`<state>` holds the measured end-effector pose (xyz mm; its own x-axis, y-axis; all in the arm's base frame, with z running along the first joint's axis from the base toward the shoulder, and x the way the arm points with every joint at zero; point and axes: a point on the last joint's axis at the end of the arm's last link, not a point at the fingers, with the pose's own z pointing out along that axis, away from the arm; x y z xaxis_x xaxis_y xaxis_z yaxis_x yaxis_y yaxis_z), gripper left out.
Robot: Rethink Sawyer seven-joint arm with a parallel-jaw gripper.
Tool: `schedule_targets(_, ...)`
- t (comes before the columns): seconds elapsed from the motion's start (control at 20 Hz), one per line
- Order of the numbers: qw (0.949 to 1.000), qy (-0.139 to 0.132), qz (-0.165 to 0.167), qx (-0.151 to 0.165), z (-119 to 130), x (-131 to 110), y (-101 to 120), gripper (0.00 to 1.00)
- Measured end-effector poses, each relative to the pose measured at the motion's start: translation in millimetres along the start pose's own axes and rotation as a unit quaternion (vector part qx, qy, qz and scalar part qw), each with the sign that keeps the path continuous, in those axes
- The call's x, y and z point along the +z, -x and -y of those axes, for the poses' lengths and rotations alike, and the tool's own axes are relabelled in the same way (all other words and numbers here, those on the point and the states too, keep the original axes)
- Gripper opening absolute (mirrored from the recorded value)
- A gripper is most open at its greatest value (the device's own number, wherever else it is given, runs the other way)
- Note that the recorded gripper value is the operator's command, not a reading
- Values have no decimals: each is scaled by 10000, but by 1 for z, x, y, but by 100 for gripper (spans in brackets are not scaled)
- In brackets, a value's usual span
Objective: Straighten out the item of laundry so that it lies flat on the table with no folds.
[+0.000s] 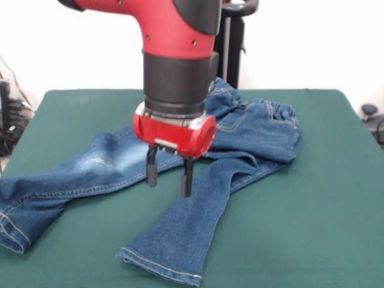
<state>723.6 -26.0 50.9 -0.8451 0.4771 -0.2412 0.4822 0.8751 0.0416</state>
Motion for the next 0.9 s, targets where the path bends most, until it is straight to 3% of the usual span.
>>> schedule_targets(0.15,9999,-136,-26,-31,8,19,-4,100)
schedule_targets(0.25,9997,-235,-24,-41,18,45,-10,100)
schedule_targets(0.55,9997,-238,72,-3,33,99,-27,100)
schedule_targets(0.6,9996,-207,197,-9,32,98,-20,100)
schedule_targets(0.9,9995,-217,221,-24,31,100,-17,100)
